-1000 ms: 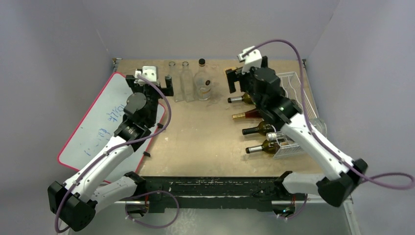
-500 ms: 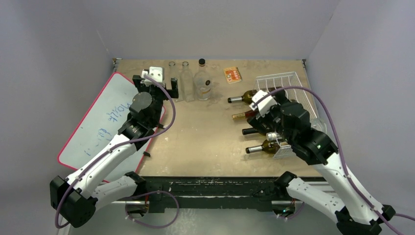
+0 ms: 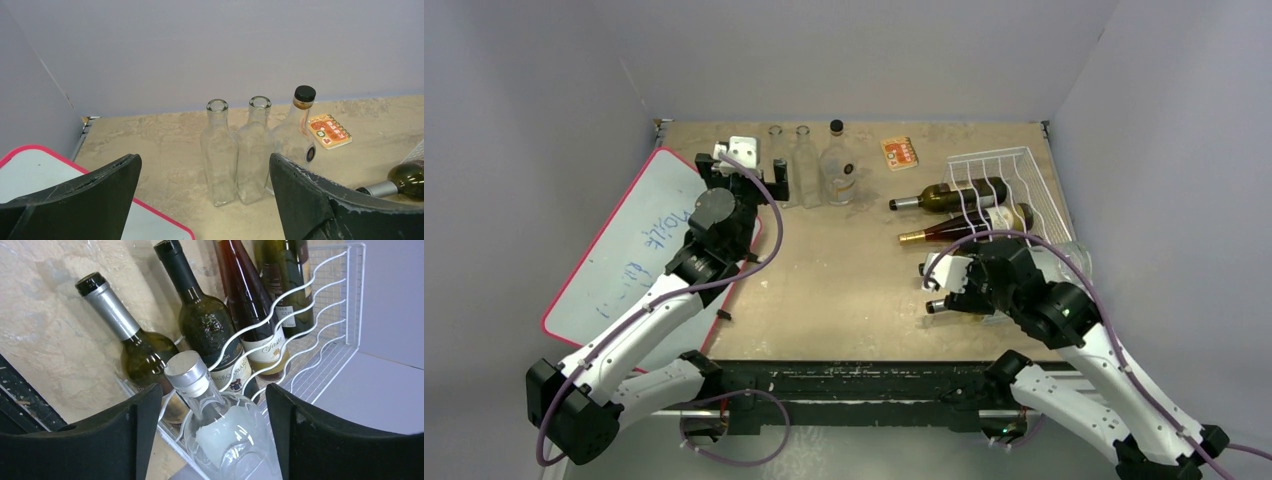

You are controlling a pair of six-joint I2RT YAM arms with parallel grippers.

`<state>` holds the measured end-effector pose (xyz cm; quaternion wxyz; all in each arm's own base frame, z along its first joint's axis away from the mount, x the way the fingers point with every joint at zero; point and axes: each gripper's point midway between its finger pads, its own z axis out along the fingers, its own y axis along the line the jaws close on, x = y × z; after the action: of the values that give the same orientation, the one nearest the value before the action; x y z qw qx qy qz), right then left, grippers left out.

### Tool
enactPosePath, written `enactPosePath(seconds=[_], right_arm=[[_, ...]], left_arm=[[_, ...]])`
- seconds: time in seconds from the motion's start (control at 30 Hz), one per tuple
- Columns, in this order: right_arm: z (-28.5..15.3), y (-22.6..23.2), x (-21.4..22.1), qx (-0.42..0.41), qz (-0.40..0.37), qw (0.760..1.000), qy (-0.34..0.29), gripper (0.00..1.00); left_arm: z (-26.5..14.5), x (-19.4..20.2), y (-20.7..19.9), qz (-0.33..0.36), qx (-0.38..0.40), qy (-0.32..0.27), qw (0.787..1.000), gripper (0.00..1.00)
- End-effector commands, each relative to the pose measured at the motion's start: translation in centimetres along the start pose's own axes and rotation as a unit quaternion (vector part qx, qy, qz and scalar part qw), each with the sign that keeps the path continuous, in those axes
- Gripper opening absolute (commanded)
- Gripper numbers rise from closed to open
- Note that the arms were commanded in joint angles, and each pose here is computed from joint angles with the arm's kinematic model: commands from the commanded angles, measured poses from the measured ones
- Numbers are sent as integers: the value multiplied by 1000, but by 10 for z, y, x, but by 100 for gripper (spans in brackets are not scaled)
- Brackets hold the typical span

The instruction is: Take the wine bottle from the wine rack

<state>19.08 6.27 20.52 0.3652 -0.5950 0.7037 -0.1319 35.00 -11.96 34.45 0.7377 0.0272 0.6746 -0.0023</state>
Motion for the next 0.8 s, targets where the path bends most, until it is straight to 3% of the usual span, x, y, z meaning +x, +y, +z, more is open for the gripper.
enactPosePath(seconds=[0.0,0.27,0.4,0.53,0.77], right_arm=[[5,2,8,-12,-50,998,26,76],[22,4,27,-7,-86,993,81,75],[25,-12,43,39,-109,983,139,74],[31,-14,44,47,-112,981,149,67],[44,-15,47,57,-130,977,160,69]], left_arm=[[1,-21,-1,-18,0,-26,999,100],[2,-20,-1,-18,0,-25,1000,100],[2,-21,-4,-21,6,-26,999,100],[2,-22,-3,-23,6,-27,999,100],[1,-22,-3,-24,6,-28,999,100]])
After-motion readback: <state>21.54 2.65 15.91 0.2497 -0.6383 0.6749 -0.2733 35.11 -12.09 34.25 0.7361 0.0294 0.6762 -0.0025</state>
